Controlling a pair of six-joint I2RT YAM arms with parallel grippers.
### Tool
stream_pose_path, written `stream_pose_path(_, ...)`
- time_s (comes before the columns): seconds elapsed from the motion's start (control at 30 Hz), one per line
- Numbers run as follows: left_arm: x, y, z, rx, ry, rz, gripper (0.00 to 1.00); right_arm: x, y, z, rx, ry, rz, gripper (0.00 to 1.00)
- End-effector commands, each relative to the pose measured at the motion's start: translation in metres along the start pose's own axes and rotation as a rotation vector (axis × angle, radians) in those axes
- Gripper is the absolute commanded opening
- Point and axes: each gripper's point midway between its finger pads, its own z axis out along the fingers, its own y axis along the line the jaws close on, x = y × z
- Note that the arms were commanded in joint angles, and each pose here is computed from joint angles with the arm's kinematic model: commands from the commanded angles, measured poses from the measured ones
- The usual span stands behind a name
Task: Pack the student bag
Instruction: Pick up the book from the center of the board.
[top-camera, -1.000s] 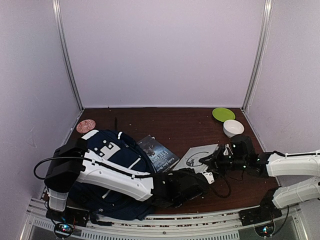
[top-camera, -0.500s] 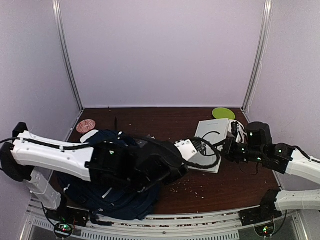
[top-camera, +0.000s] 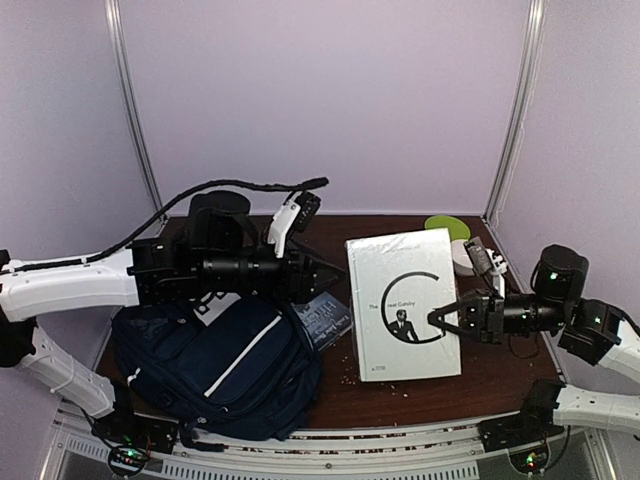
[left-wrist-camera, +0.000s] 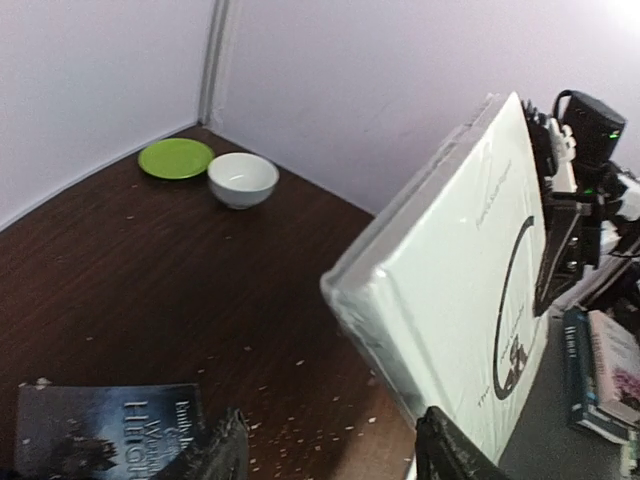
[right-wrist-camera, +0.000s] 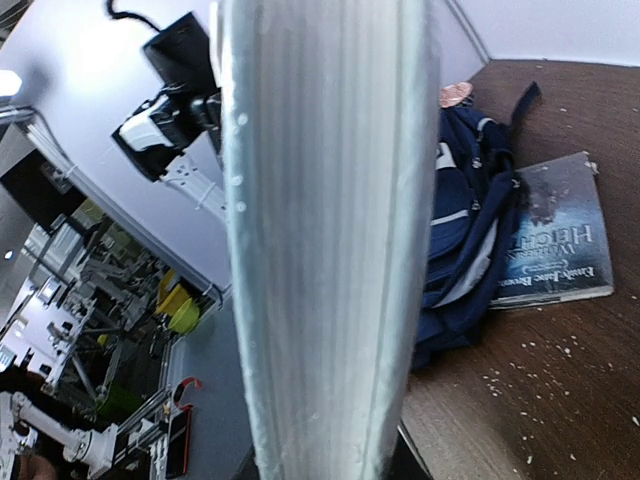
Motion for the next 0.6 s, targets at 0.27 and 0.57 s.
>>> stream_pose_path(0.27,-0.021,-0.076,-0.019,0.571,-0.126,-0.149,0.98,-0.015,0.058,-0.005,-0.312,-0.078,-0.148,0.00)
stream_pose_path(0.57,-0.022,-0.086,-0.007,0.666,-0.118,-0.200,0.77,-0.015,0.085,0.005,-0.417,-0.024,-0.171,0.00)
